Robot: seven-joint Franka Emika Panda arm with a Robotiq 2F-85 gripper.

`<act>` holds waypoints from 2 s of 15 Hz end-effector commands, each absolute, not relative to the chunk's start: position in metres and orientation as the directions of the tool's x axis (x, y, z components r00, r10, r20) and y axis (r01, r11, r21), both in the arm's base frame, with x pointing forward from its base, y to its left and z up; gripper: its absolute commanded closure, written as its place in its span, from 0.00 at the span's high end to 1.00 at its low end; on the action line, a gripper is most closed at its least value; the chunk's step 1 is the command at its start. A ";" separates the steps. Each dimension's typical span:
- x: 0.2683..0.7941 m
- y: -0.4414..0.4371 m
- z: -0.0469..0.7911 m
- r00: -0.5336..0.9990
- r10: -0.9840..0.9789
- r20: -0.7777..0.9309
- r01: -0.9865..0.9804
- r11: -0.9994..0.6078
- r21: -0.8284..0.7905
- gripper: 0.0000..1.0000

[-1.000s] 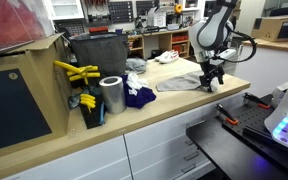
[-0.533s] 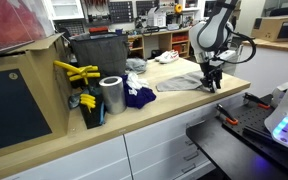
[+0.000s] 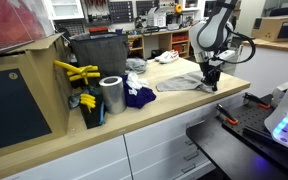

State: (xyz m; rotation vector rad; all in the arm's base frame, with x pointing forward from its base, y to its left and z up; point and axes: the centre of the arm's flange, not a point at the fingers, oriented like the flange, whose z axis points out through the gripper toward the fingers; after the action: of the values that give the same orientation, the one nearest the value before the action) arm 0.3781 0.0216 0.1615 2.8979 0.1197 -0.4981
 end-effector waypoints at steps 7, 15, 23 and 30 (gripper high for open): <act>0.386 0.026 0.174 0.952 0.039 -0.302 0.093 -0.982 0.166 0.00; 0.406 0.031 0.200 0.969 0.004 -0.248 0.040 -0.989 0.143 0.00; 0.467 0.018 0.248 0.995 -0.040 -0.088 -0.026 -0.988 0.154 0.00; 0.546 0.013 0.289 0.998 -0.038 0.055 -0.047 -0.986 0.160 0.00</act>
State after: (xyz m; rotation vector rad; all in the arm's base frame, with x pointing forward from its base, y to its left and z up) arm 0.5073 0.0131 0.2795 2.9906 -0.0464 0.0032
